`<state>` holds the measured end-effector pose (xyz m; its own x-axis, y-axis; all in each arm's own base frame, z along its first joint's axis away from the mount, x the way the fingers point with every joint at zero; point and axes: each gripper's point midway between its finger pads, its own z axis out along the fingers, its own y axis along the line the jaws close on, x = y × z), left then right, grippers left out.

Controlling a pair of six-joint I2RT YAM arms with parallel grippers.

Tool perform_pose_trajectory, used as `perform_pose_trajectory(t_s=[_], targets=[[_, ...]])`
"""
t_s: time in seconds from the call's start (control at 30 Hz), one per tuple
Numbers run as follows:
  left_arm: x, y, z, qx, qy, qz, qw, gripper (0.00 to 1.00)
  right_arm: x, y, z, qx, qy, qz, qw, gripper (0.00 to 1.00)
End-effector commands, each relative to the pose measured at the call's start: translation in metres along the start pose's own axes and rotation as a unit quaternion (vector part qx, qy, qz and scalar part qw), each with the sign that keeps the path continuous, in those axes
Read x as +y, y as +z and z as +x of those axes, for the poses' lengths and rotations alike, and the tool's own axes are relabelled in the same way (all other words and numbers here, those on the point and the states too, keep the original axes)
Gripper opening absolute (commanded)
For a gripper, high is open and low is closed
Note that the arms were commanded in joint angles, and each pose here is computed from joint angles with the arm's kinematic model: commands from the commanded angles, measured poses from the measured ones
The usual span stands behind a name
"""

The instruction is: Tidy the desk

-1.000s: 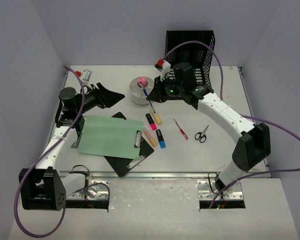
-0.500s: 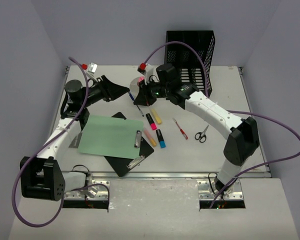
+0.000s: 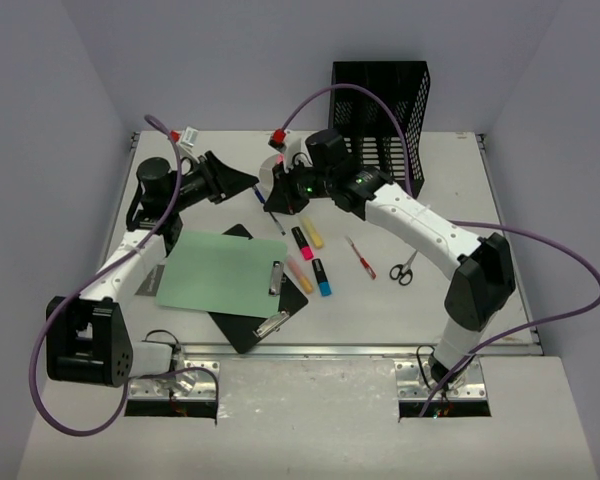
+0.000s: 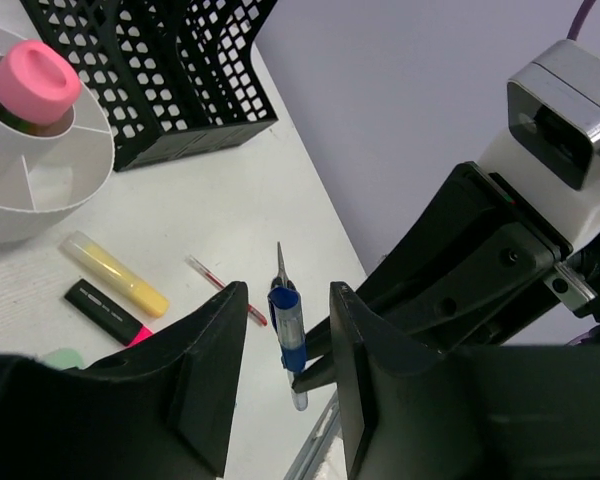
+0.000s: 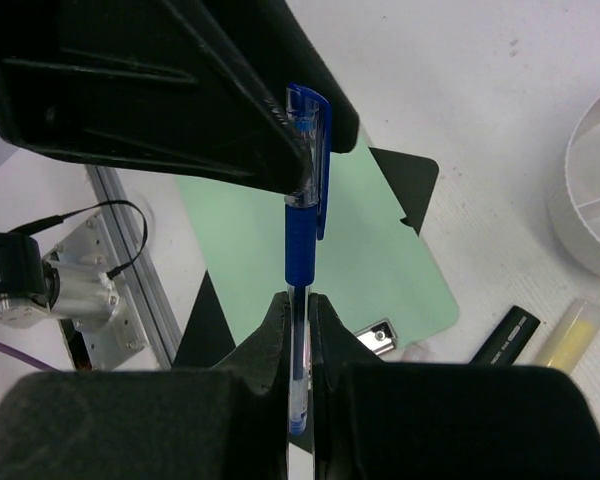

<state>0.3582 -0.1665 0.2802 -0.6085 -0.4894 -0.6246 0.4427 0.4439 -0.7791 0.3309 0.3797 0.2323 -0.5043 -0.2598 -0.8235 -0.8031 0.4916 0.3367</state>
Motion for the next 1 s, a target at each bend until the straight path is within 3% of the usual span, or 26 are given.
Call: perform_pose_trajectory(t_s=[0.0, 0.1, 0.2, 0.23, 0.27, 0.33, 0.37, 0.43, 0.47, 0.5, 0.6, 0.7, 0.8, 0.9, 0.97], targets=[[-0.018, 0.003, -0.016, -0.018, 0.019, 0.017, 1.0, 0.37, 0.012, -0.002, -0.027, -0.034, -0.034, -0.005, 0.999, 0.01], [-0.017, 0.003, -0.016, -0.017, 0.019, 0.015, 1.0, 0.35, 0.012, -0.001, -0.026, -0.033, -0.038, -0.007, 0.999, 0.01], [-0.017, 0.003, -0.016, -0.017, 0.022, 0.016, 0.999, 0.21, 0.013, -0.001, -0.027, -0.034, -0.041, -0.006, 0.999, 0.01], [-0.017, 0.003, -0.016, -0.016, 0.021, 0.016, 1.0, 0.11, 0.012, 0.0, -0.026, -0.032, -0.041, -0.004, 0.999, 0.05], [-0.017, 0.003, -0.016, -0.015, 0.02, 0.015, 1.0, 0.06, 0.011, 0.0, -0.026, -0.031, -0.042, -0.002, 0.999, 0.2], [-0.015, 0.003, -0.016, -0.015, 0.019, 0.01, 1.0, 0.0, 0.01, 0.0, -0.025, -0.029, -0.041, 0.0, 0.999, 0.3], [-0.016, 0.003, -0.016, -0.015, 0.019, 0.01, 1.0, 0.0, 0.009, 0.0, -0.023, -0.026, -0.035, 0.003, 0.999, 0.45], [-0.018, 0.003, -0.02, -0.016, 0.032, 0.008, 0.999, 0.0, 0.005, -0.003, -0.022, -0.022, -0.019, 0.017, 0.999, 0.62], [-0.019, 0.003, -0.023, -0.017, 0.044, 0.005, 0.999, 0.0, 0.004, -0.005, -0.022, -0.021, -0.014, 0.018, 1.0, 0.75], [-0.015, 0.003, -0.029, -0.026, 0.073, -0.007, 0.997, 0.0, -0.002, -0.01, -0.023, -0.021, -0.006, 0.025, 0.999, 0.79], [-0.015, 0.004, -0.061, -0.061, 0.133, -0.051, 0.988, 0.0, -0.025, -0.03, -0.023, -0.026, 0.027, 0.041, 0.998, 0.82], [-0.014, 0.003, -0.105, -0.108, 0.24, -0.1, 0.959, 0.0, -0.06, -0.059, -0.015, -0.032, 0.079, 0.062, 0.994, 0.82], [0.007, 0.006, -0.132, -0.141, 0.272, -0.155, 0.939, 0.0, -0.095, -0.086, 0.007, -0.028, 0.111, 0.1, 0.988, 0.82], [0.014, 0.013, -0.156, -0.171, 0.323, -0.165, 0.916, 0.0, -0.115, -0.106, 0.036, -0.016, 0.123, 0.133, 0.983, 0.82], [0.019, 0.02, -0.164, -0.179, 0.331, -0.168, 0.911, 0.0, -0.123, -0.112, 0.058, -0.002, 0.131, 0.15, 0.98, 0.82]])
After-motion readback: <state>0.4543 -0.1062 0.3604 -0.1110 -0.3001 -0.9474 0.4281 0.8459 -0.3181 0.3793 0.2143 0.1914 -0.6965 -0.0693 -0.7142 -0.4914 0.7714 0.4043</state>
